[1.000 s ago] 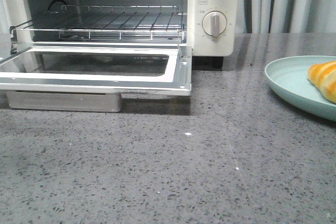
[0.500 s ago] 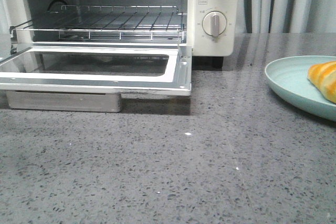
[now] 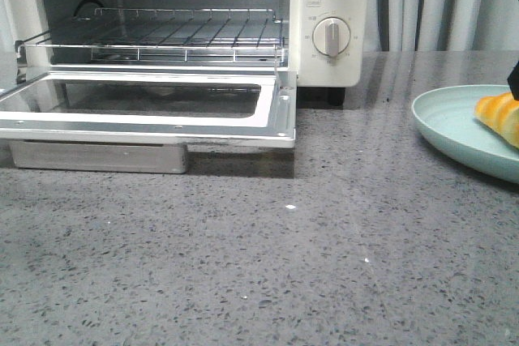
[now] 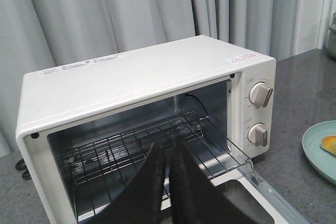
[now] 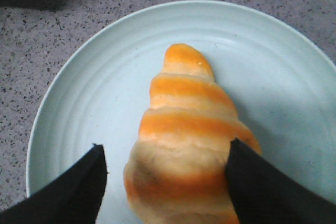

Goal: Put bread in oven
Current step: 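Lower the right gripper onto the croissant on the green plate and grasp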

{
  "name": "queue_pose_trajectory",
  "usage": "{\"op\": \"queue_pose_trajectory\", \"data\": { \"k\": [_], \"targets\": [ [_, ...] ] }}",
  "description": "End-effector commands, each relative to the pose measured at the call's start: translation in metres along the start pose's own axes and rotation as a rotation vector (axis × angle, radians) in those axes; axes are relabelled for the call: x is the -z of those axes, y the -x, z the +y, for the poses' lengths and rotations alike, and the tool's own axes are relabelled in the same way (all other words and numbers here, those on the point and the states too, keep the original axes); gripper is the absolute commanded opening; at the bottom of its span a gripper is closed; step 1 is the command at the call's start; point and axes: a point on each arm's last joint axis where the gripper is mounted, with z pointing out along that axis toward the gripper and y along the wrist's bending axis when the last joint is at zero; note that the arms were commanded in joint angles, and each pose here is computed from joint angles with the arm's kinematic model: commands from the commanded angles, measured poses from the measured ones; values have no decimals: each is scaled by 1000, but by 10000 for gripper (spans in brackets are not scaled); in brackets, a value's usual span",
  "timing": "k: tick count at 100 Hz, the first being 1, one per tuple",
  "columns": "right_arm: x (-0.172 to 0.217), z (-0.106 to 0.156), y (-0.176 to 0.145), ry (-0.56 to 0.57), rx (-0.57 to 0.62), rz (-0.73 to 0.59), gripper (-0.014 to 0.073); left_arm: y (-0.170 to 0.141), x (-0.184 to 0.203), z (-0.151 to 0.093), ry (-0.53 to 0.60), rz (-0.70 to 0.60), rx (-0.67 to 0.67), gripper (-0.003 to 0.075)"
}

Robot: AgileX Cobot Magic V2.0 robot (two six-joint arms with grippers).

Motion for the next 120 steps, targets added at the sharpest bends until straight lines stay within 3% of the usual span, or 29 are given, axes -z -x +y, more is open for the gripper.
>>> {"op": "queue_pose_trajectory", "data": {
  "k": [1,53,120],
  "targets": [
    [7,1,15,-4,31,-95,449,20,4,2,16,-114,0,-20],
    [26,4,40,1,39,-172,449,20,4,2,16,-118,0,-20],
    [-7,-3,31,-65,136,-10,449,20,4,2,19,-122,-11,-20]
  ]
}}
